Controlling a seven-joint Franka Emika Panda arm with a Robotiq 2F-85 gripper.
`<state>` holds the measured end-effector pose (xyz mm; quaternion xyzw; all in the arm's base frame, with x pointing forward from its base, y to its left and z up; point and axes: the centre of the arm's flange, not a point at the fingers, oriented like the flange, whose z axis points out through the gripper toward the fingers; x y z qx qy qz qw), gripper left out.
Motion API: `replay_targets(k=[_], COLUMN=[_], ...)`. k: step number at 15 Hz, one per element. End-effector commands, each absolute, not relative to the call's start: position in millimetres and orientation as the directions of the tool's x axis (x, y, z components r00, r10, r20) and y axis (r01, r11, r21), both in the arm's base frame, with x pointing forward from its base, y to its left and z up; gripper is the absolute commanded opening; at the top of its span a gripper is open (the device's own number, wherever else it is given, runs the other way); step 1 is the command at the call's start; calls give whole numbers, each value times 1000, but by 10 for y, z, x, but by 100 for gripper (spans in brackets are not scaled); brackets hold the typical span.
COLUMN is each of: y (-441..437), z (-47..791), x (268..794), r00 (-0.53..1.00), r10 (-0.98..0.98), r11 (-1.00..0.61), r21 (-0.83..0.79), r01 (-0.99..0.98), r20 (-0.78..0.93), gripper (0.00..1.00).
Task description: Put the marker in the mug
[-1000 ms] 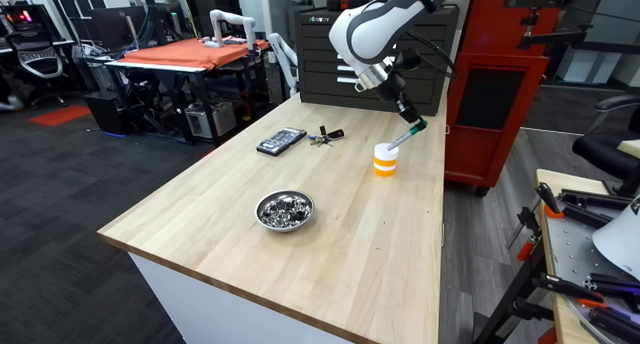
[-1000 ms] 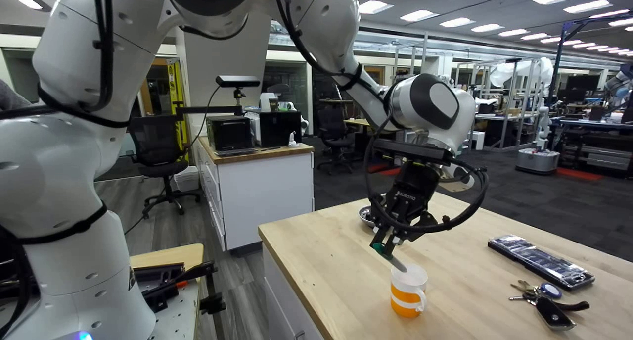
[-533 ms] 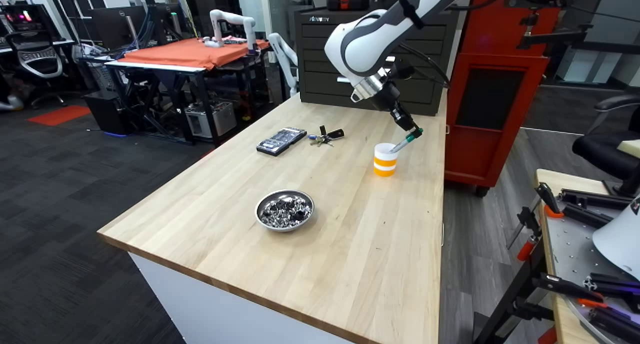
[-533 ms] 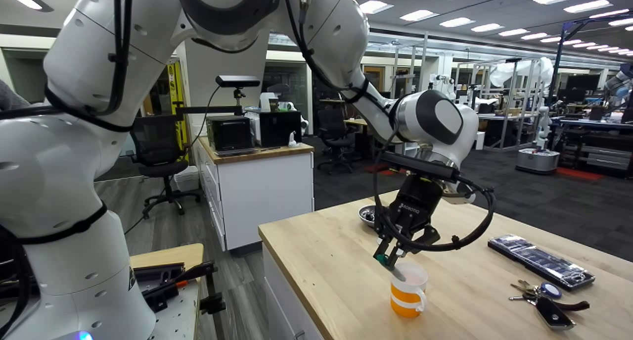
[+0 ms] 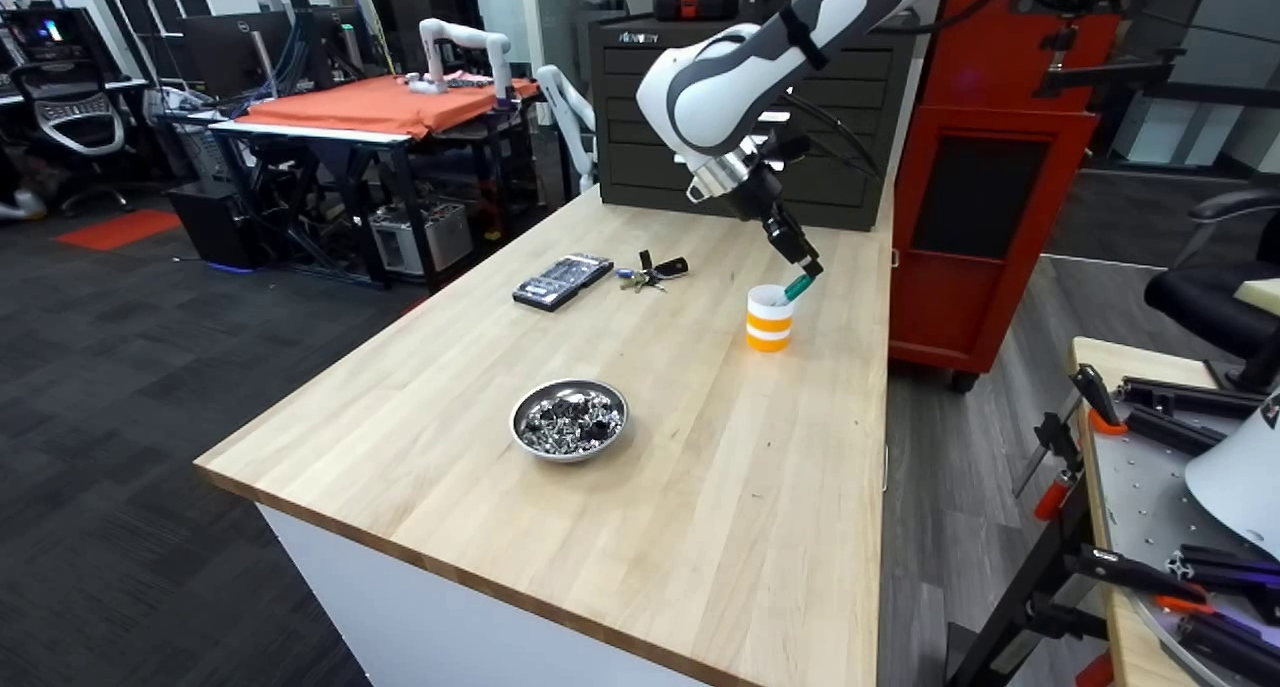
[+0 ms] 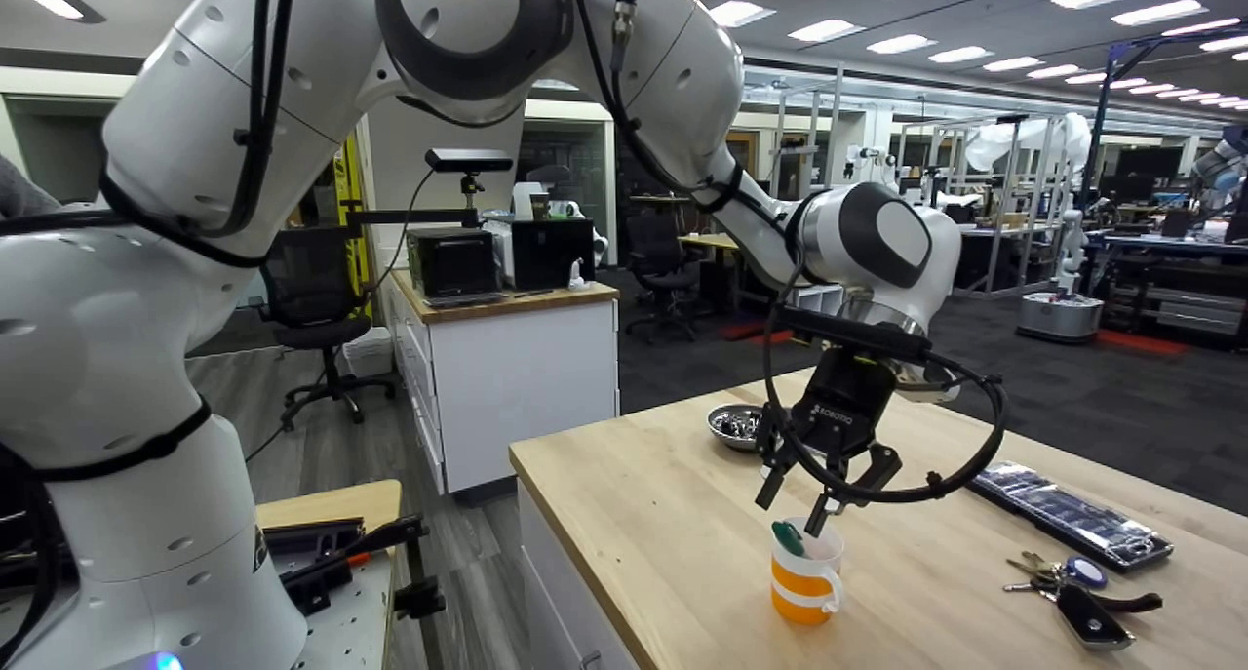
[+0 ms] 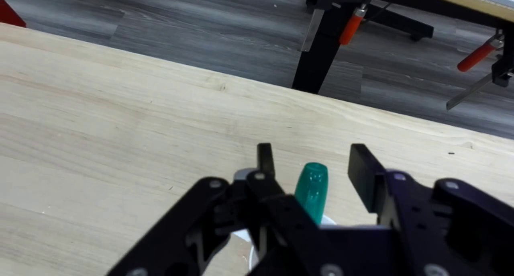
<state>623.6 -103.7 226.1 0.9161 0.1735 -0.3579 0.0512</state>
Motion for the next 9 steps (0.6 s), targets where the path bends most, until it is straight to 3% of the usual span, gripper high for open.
replay_targets(k=[1,4,5,6,9], y=[-1073,-1075,-1054,-1055,-1045], z=[2411,2450,2375,2374,2349], x=[6347,6376,6371,6377,6374], r00=[714,738,718,720,717], r10=[292,281,285,286,288], r11=[-927,-920,-928,-927,-926], r21=[-6,47,6,9,6], r01=[374,389,374,376,377], r20=[-636,-613,-634,-632,-635], gripper=[83,99,100,92,100])
